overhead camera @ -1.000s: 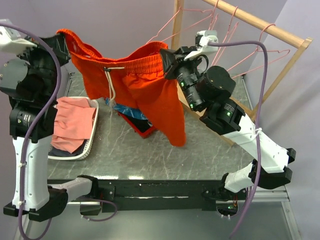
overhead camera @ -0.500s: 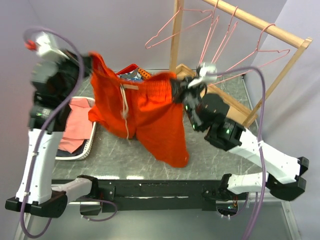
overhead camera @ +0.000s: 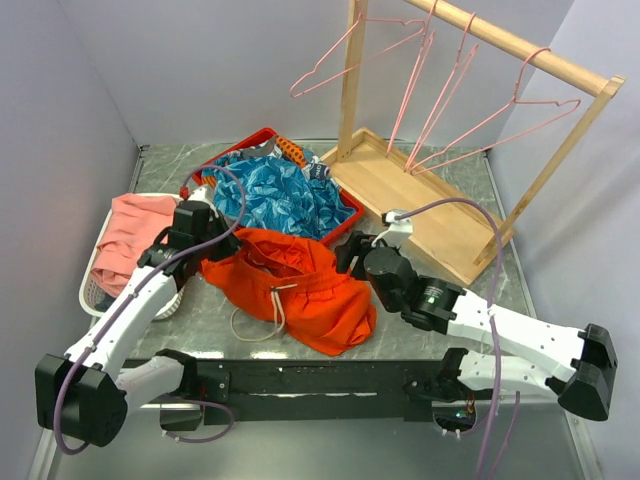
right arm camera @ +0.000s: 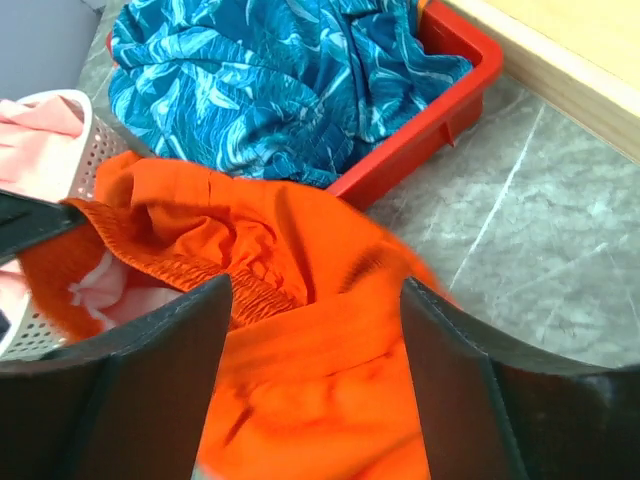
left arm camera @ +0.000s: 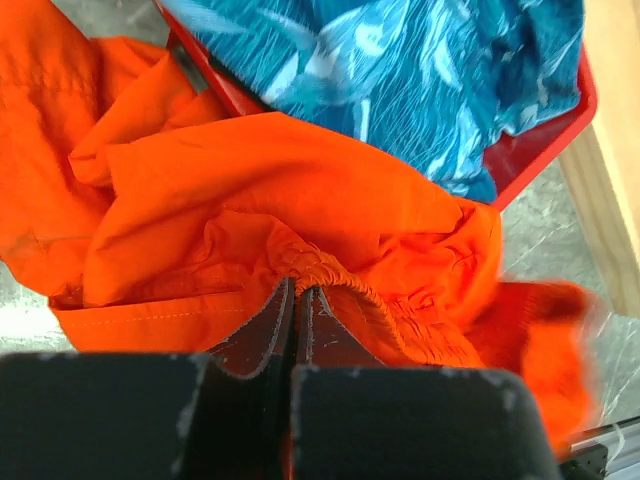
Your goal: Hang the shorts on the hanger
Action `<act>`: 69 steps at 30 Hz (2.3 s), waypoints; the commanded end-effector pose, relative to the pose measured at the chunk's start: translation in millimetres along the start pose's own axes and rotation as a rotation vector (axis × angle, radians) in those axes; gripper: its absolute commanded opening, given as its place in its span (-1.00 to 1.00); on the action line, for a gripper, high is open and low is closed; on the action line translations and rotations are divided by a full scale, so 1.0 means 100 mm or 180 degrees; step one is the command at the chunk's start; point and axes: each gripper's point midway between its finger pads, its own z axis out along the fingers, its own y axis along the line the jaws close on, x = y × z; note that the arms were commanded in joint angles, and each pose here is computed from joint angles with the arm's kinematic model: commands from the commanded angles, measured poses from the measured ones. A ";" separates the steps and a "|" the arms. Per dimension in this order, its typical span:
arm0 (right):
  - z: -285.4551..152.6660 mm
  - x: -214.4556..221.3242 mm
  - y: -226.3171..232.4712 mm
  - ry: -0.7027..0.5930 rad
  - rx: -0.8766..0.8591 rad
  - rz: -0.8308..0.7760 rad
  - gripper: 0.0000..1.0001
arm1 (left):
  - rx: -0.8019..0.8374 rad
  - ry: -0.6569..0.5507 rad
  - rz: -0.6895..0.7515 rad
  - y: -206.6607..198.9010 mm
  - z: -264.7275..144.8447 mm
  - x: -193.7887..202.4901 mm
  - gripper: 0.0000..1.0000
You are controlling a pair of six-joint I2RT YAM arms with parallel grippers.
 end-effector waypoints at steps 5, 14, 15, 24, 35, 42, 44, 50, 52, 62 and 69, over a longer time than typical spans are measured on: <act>-0.55 -0.86 0.03 -0.0384 -0.0099 0.0843 0.66 | 0.0257 -0.0013 0.0058 -0.15 0.01 0.00 -0.98; -0.62 -1.95 -0.19 -0.0790 0.0110 0.1127 0.65 | 0.0376 -0.0118 0.0157 -0.24 -0.10 -0.09 -0.98; -0.65 -2.10 -0.20 -0.0867 0.0105 0.1163 0.65 | 0.0367 -0.0125 0.0176 -0.24 -0.11 -0.10 -0.98; -0.42 -2.62 -0.72 -0.1129 0.0499 0.1314 0.63 | 0.0377 -0.0256 0.0229 -0.24 -0.18 -0.17 -0.98; -0.11 -3.04 -1.06 -0.1569 0.0489 0.1350 0.56 | 0.0446 -0.0182 0.0297 -0.28 -0.18 -0.13 -0.98; 0.16 -3.05 -1.11 -0.1515 0.0509 0.1313 0.36 | 0.0469 -0.0157 0.0318 -0.28 -0.16 -0.11 -0.98; 0.20 -3.07 -1.13 -0.1521 0.0520 0.1286 0.31 | 0.0469 -0.0139 0.0313 -0.28 -0.16 -0.10 -0.98; 0.10 -3.22 -1.08 -0.1618 0.0470 0.1148 -0.45 | 0.0460 -0.0146 0.0331 -0.27 -0.16 -0.10 -0.98; 0.03 -3.25 -1.04 -0.1644 0.0403 0.1108 -0.67 | 0.0472 -0.0137 0.0332 -0.28 -0.15 -0.10 -0.98; -0.31 -3.34 -0.79 -0.1700 0.0077 0.0953 -1.00 | 0.0490 -0.0121 0.0348 -0.29 -0.15 -0.09 -0.98; -0.50 -3.02 -0.69 -0.1402 -0.0109 0.1161 -1.00 | 0.0475 -0.0143 0.0352 -0.28 -0.16 -0.11 -0.98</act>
